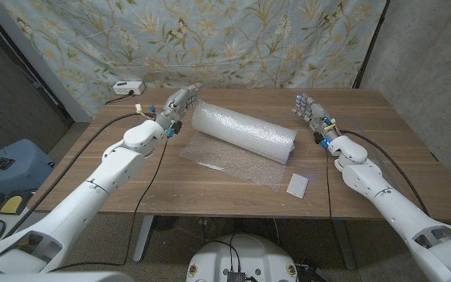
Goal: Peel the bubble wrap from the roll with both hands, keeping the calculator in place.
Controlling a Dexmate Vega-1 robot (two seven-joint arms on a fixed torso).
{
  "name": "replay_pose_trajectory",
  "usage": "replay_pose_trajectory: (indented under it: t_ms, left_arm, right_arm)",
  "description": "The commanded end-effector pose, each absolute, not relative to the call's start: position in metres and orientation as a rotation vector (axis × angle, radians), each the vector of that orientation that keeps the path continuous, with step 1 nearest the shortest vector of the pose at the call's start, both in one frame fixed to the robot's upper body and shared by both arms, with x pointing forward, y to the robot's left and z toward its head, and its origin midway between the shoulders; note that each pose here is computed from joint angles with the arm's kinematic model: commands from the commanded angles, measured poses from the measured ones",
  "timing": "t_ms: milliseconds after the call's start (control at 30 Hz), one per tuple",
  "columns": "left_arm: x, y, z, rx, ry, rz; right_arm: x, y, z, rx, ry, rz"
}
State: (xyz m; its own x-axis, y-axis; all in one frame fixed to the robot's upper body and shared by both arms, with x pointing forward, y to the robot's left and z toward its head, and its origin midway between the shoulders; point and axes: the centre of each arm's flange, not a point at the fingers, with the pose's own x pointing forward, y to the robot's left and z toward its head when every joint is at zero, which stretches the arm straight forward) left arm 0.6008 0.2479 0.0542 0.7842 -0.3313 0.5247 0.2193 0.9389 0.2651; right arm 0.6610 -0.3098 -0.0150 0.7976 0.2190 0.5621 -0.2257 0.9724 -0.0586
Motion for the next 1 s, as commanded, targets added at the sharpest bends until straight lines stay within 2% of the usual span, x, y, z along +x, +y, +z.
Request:
replay_pose_trajectory:
  t_ms: [33, 300, 667, 1000]
  left_arm:
    - [0.59, 0.239, 0.066, 0.249, -0.595, -0.301]
    - [0.571, 0.243, 0.075, 0.295, -0.59, -0.293]
    - [0.546, 0.258, 0.065, 0.313, -0.56, -0.232]
    - [0.552, 0.239, 0.092, 0.434, -0.565, -0.229]
  right_arm:
    - [0.663, -0.319, -0.019, 0.027, -0.597, 0.236]
    - [0.662, -0.318, -0.017, 0.022, -0.6, 0.237]
    - [0.665, -0.32, -0.016, 0.013, -0.59, 0.241]
    - [0.669, -0.321, -0.014, 0.014, -0.591, 0.253]
